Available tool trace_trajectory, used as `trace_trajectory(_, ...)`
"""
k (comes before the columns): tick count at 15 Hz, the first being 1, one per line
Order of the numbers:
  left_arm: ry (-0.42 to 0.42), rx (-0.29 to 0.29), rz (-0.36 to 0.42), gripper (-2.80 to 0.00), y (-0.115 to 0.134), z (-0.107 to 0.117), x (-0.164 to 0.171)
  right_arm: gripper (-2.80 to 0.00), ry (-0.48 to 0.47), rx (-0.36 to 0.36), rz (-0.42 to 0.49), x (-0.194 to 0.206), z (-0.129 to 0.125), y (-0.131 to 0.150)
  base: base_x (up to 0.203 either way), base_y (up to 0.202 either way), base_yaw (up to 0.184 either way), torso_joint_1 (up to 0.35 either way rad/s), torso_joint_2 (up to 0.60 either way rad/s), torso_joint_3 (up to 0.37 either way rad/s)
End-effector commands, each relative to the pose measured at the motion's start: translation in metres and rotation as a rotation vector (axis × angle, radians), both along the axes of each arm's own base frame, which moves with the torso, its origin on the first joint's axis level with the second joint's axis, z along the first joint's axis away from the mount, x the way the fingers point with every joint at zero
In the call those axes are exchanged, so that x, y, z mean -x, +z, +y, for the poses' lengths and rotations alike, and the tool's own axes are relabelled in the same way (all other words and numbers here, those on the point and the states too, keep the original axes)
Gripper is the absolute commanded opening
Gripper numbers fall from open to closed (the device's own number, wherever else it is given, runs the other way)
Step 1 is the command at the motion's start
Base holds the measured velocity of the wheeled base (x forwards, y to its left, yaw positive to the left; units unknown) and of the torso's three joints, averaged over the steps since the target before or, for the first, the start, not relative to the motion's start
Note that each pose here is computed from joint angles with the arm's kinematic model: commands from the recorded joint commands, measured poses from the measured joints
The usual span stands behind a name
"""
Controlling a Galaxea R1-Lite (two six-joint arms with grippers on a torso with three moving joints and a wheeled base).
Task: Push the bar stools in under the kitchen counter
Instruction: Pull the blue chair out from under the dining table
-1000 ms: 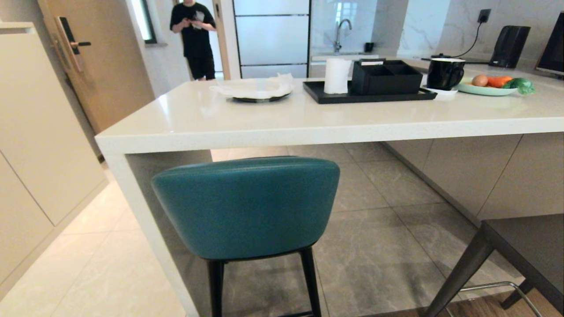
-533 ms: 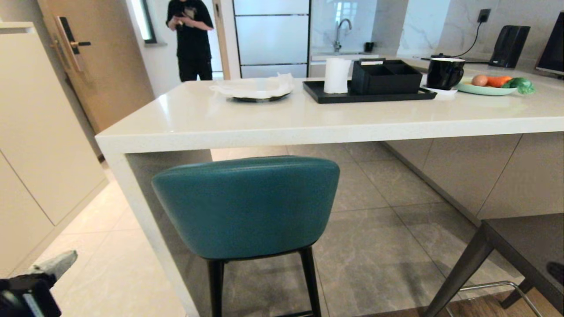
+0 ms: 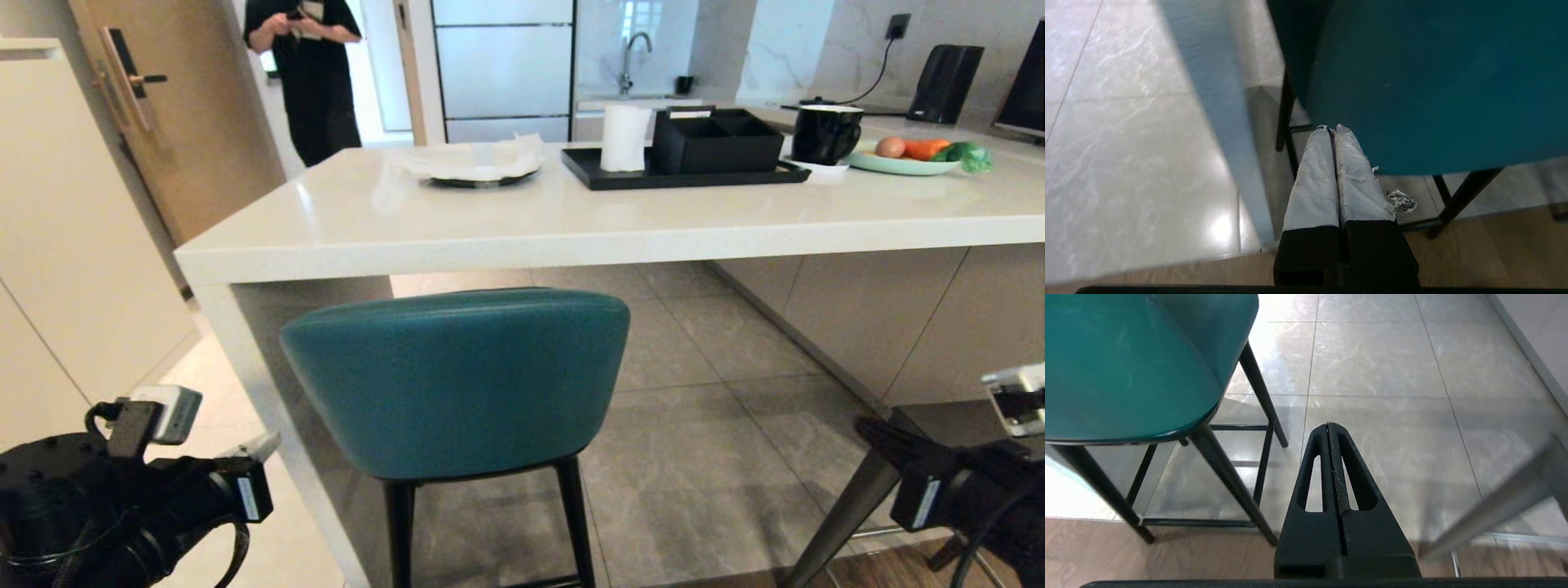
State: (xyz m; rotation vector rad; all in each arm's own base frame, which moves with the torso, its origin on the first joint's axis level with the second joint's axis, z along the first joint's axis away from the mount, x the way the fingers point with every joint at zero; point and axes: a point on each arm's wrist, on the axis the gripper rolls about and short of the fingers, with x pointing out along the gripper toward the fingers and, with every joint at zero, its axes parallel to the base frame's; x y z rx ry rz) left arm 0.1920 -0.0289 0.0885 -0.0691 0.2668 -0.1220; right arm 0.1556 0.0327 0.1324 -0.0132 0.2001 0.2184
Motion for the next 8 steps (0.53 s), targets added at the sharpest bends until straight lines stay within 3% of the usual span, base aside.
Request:
trace_trajectory(1, -0.031, -0.002, 0.028, -2.80, -0.014, -0.010, -0.007, -2.80, 0.018, 0.023, 0.052, -0.032, 0.010, -0.023, 0.000, 0.000, 0.000, 0.000, 0.00, 0.000)
trace_trajectory(4, -0.043, 0.034, -0.079, -2.80, 0.004, -0.013, -0.017, -2.80, 0.026, 0.023, -0.006, -0.066, 0.022, -0.041, 0.000, 0.000, 0.000, 0.000, 0.00, 0.000)
trace_trajectory(5, -0.063, 0.052, -0.099, -2.80, 0.008, -0.012, -0.018, -2.80, 0.032, 0.003, -0.065, -0.076, 0.028, -0.036, 0.000, 0.000, 0.000, 0.000, 0.00, 0.000)
trace_trajectory(8, -0.054, 0.057, -0.107, -2.80, 0.008, -0.008, -0.026, -2.80, 0.063, -0.020, -0.142, -0.092, 0.045, -0.026, 0.000, 0.000, 0.000, 0.000, 0.00, 0.000)
